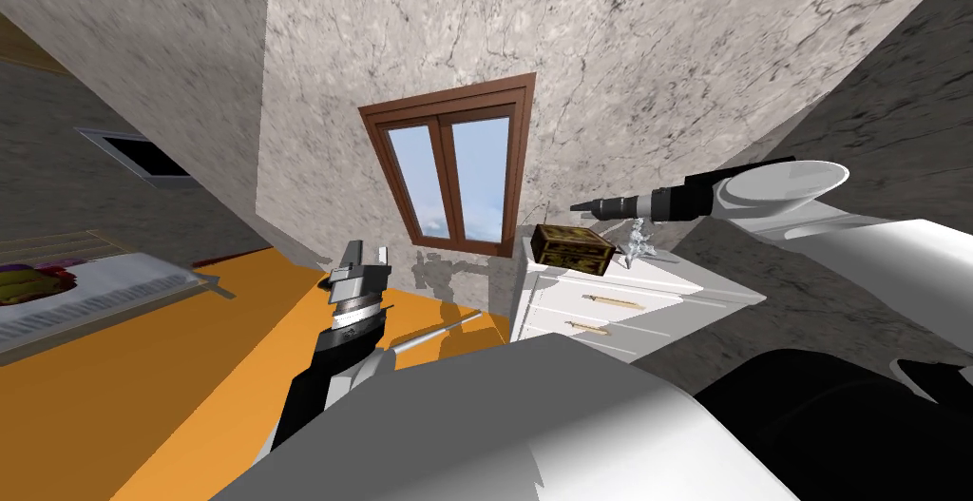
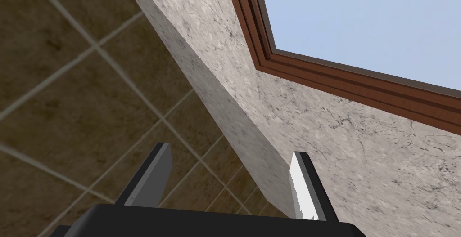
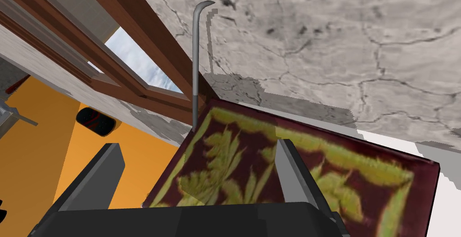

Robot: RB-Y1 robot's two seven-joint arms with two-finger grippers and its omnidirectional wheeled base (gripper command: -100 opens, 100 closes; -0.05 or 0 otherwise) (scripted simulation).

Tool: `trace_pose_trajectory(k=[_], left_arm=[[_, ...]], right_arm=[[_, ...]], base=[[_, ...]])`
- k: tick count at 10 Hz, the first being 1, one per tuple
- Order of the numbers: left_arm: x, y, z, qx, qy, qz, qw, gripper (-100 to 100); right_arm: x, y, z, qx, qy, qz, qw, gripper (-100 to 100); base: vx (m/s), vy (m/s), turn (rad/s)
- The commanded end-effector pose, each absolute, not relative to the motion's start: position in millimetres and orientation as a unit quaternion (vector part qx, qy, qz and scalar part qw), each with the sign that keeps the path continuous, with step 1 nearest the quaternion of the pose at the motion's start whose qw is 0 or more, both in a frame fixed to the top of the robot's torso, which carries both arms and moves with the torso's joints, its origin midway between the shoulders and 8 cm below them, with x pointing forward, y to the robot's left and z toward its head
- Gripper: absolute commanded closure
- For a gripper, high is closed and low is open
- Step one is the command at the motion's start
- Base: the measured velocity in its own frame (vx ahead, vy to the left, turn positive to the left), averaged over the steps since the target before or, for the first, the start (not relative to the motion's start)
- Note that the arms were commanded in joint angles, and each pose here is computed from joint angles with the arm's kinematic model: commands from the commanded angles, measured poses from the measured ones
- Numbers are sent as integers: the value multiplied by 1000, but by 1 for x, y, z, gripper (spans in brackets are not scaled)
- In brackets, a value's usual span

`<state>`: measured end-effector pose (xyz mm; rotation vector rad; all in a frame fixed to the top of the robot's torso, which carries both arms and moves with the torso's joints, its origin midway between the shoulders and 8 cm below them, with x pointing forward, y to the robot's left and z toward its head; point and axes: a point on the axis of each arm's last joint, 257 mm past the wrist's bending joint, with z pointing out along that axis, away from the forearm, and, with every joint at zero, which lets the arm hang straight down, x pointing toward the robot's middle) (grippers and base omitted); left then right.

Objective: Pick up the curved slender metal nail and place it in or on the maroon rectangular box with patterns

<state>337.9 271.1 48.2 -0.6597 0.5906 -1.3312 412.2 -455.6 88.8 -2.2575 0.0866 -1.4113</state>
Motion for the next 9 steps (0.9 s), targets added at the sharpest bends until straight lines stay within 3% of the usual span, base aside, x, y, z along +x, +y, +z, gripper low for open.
trace_pose_trajectory(k=[1, 3, 4, 9], left_arm=[[338, 271, 48, -296, 265, -597, 697, 0], [338, 271, 48, -296, 265, -597, 697, 0], [338, 271, 48, -296, 265, -597, 697, 0], [338, 271, 48, -296, 265, -597, 697, 0]], right_arm=[[413, -460, 106, -823, 38, -517, 234, -100], [415, -461, 103, -822, 37, -517, 234, -100], [415, -461, 103, -823, 38, -517, 234, 0], [415, -461, 103, -823, 38, -517, 234, 0]], base=[[-61, -14, 75], [-32, -8, 26], [0, 0, 0], [0, 0, 0]])
